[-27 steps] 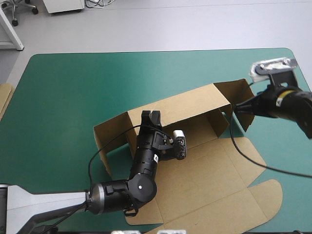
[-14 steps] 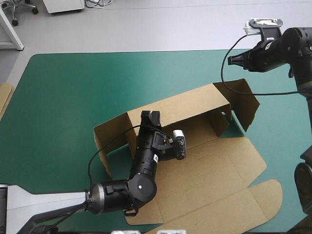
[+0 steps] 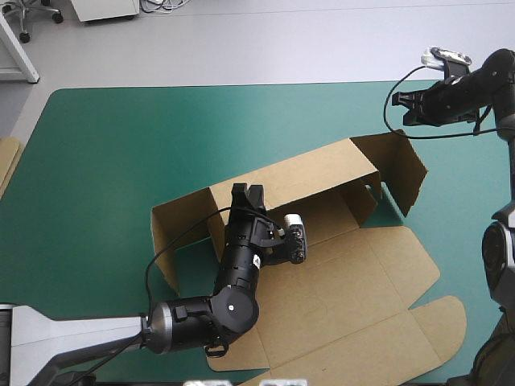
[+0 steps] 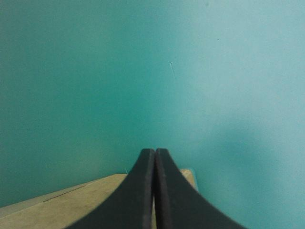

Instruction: Fold the box

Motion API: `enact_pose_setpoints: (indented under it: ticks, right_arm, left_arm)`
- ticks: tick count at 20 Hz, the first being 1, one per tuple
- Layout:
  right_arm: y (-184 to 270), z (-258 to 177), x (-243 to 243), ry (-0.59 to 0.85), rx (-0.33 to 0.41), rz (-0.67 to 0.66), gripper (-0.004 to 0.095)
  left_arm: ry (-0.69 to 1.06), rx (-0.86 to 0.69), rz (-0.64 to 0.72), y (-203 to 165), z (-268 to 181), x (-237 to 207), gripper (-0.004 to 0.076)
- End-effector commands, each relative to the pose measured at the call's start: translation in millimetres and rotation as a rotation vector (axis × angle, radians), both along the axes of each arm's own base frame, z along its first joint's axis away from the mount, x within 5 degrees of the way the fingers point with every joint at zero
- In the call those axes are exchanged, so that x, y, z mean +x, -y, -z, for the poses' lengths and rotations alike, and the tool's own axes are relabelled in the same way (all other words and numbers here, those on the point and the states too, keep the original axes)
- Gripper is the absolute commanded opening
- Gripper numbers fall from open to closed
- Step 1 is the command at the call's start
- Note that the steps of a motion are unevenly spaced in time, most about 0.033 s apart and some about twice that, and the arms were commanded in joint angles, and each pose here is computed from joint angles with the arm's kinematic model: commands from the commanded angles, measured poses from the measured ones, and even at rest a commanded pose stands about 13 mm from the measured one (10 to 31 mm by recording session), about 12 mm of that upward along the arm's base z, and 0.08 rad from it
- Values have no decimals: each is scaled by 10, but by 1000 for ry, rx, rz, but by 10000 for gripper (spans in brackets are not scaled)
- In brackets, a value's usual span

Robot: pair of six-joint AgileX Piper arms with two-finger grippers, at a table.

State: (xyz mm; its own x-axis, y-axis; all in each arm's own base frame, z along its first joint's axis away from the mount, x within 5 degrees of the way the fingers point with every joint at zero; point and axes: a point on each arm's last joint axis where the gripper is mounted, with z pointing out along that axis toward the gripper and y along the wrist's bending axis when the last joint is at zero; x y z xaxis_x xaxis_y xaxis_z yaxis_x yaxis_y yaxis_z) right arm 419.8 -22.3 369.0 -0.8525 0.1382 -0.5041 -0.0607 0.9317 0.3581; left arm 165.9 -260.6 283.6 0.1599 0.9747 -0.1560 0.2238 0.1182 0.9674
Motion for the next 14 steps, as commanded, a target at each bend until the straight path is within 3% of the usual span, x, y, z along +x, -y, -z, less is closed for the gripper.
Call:
enact_pose_setpoints:
  ticks: [1,5,14]
  right_arm:
    - [-42,-292,-92,104,78,-44,-20]
    - [-96,-265,-50,110,151,-78,-20]
    - [-180,-283,-78,105,150,-91,-19]
  left_arm:
    - [67,-57,-12,-37,-216,-23,-10]
    - [63,-50,-16,-41,-211,-23,-10]
    - [62,-50,-19,-43,-211,-22,-10]
